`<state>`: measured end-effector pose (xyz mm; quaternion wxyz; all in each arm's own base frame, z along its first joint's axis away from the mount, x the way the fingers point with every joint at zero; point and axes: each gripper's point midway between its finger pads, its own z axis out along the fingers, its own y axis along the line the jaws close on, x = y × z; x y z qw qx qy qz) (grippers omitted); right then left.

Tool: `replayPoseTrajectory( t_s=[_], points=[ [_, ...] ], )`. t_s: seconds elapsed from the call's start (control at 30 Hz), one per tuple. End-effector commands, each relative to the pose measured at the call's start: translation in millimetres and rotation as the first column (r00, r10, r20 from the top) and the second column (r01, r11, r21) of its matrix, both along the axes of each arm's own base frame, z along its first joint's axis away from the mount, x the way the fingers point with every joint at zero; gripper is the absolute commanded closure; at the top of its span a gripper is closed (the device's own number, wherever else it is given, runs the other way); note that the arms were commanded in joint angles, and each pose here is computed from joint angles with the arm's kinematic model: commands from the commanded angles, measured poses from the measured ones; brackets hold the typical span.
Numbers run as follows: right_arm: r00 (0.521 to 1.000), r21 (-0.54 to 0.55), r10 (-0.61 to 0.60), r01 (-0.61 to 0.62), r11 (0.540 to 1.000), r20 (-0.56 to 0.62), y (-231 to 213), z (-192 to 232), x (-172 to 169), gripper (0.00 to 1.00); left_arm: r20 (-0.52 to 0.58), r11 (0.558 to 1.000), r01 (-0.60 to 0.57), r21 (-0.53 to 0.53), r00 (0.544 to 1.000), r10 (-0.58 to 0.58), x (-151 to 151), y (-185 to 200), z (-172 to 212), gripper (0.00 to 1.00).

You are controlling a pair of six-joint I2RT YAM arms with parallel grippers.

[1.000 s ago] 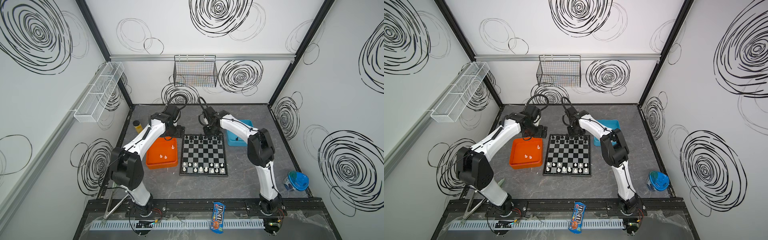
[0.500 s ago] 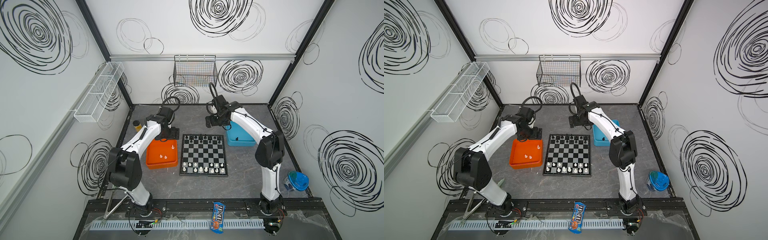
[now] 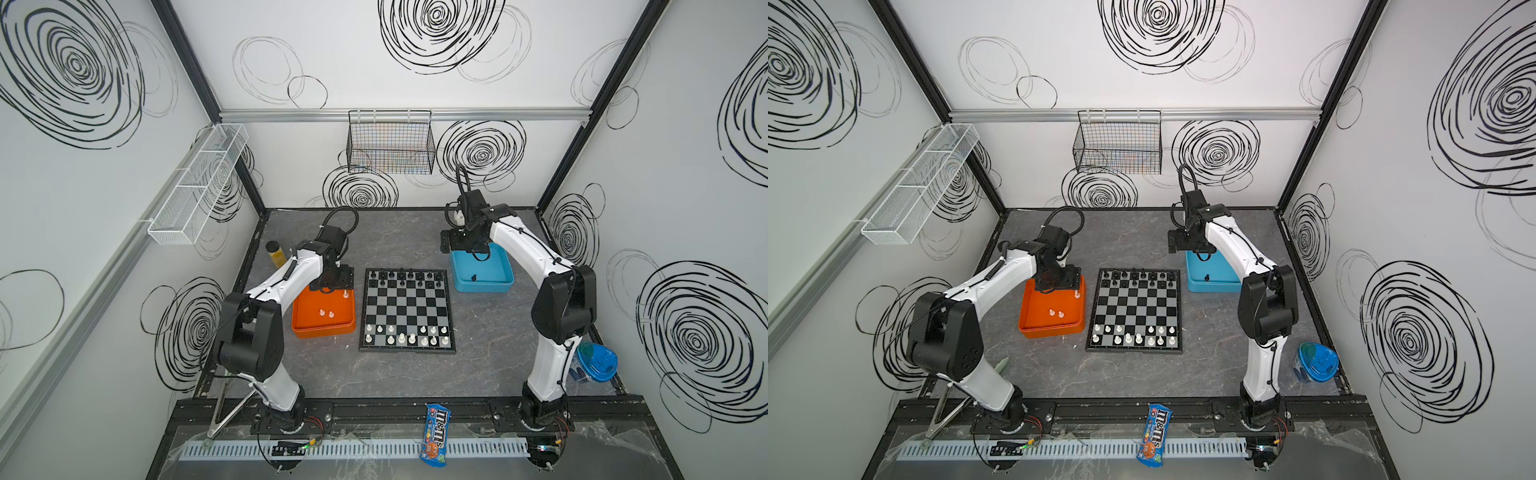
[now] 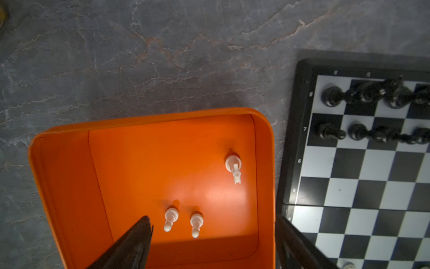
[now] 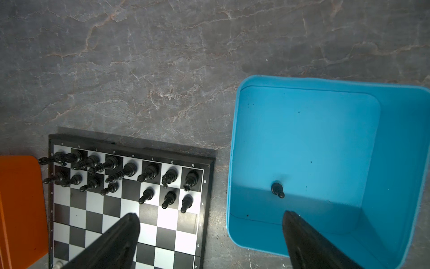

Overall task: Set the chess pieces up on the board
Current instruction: 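Raise the right gripper over the cyan tray while the left descends toward orange tray, then lower the left gripper onto a white pawn in the orange tray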

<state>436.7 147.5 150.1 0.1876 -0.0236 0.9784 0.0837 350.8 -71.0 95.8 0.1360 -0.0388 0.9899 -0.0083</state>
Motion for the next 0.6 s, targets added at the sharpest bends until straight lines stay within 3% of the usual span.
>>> replayPoseTrajectory(
  t_s=[0.0, 0.57],
  points=[
    [1.000, 0.012, 0.002, -0.003, 1.000, 0.027, -3, 5, -2, 0.00, -0.003, 0.999, -0.028, 0.017, 1.000, 0.028, 4, 7, -11, 0.18],
    [1.000, 0.024, -0.011, 0.012, 1.000, -0.020, -8, -26, -16, 0.00, -0.044, 0.999, -0.029, 0.026, 0.999, 0.030, 13, 5, -40, 0.33]
  ],
)
